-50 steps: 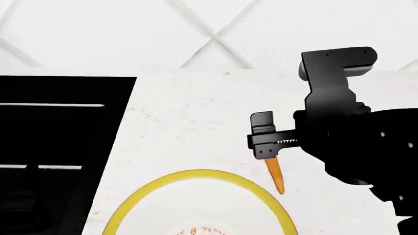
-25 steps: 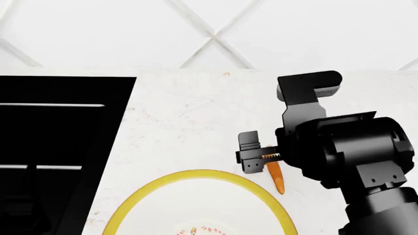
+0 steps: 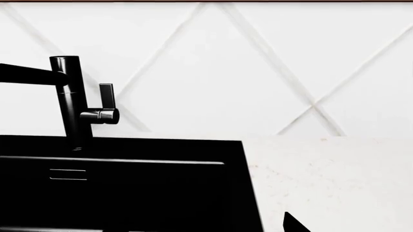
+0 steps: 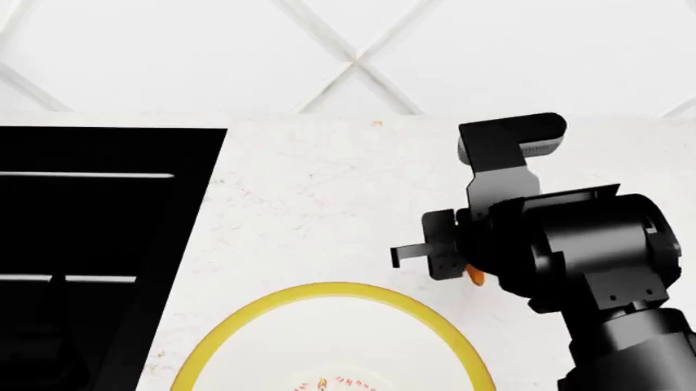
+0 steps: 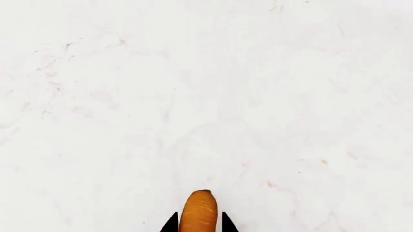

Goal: There is a mixed pile of frozen fruits and vegetables on the counter. Locate all the frozen vegetables and place the items in a bowl on the counter. Take all the frozen fruits and defrost them in a running sink.

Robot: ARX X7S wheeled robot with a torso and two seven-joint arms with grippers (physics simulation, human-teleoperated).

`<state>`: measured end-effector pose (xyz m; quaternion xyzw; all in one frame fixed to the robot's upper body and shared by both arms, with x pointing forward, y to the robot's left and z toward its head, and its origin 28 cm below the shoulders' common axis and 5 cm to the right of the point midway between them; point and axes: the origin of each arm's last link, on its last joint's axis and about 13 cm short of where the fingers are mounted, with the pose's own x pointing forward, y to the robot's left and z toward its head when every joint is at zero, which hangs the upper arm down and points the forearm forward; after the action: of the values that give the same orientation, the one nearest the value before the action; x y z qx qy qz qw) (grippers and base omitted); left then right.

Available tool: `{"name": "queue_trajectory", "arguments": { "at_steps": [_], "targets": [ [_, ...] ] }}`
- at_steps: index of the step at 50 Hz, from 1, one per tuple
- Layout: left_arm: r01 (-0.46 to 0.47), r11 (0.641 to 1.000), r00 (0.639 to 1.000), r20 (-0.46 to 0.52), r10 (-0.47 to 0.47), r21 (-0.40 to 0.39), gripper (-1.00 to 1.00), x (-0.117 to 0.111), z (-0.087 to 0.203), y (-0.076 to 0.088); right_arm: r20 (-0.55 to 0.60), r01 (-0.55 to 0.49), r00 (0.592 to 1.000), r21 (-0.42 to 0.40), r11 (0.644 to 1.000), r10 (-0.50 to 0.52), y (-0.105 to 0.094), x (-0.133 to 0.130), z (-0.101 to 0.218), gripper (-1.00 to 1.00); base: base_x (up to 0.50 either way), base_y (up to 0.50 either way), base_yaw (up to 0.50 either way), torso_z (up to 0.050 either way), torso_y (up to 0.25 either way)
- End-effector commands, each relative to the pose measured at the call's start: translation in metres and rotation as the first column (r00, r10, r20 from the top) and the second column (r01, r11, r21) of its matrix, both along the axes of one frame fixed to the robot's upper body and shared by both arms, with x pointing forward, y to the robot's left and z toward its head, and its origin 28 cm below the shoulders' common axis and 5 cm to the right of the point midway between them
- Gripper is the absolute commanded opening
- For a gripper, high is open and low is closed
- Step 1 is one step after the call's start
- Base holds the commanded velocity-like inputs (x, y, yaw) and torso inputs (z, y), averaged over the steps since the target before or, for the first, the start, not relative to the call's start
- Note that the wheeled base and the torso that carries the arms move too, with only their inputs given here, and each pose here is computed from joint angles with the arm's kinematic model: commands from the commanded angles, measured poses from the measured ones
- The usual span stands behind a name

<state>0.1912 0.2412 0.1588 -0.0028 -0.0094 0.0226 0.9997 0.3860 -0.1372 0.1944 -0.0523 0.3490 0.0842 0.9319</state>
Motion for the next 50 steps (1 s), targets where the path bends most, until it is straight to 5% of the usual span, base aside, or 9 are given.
{"name": "queue_trajectory", "arguments": {
  "at_steps": [1, 16, 29, 50],
  "targets": [
    [0.006, 1.000, 1.000, -0.004, -0.006, -0.011, 1.00, -0.002, -0.001, 0.003, 0.087, -0.036, 0.996, 0.024, 0.999, 0.034, 0.002, -0.005, 0.028, -1.00, 0.00, 0.00, 0.00, 0.000, 0.000],
    [0.018, 1.000, 1.000, -0.012, -0.019, -0.003, 1.00, -0.001, 0.000, 0.000, 0.199, -0.199, 0.960, -0.020, 0.980, 0.199, 0.012, -0.078, 0.065, -1.00, 0.00, 0.00, 0.00, 0.000, 0.000],
    [0.017, 1.000, 1.000, -0.017, -0.017, -0.002, 1.00, 0.001, -0.001, -0.001, 0.222, -0.394, 0.894, -0.019, 0.919, 0.388, 0.035, -0.139, 0.077, -1.00, 0.00, 0.00, 0.00, 0.000, 0.000],
    [0.018, 1.000, 1.000, -0.015, -0.018, 0.000, 1.00, 0.000, 0.000, 0.000, 0.123, -0.477, 0.872, -0.007, 0.879, 0.474, 0.052, -0.156, 0.033, -1.00, 0.00, 0.00, 0.00, 0.000, 0.000]
  ]
}}
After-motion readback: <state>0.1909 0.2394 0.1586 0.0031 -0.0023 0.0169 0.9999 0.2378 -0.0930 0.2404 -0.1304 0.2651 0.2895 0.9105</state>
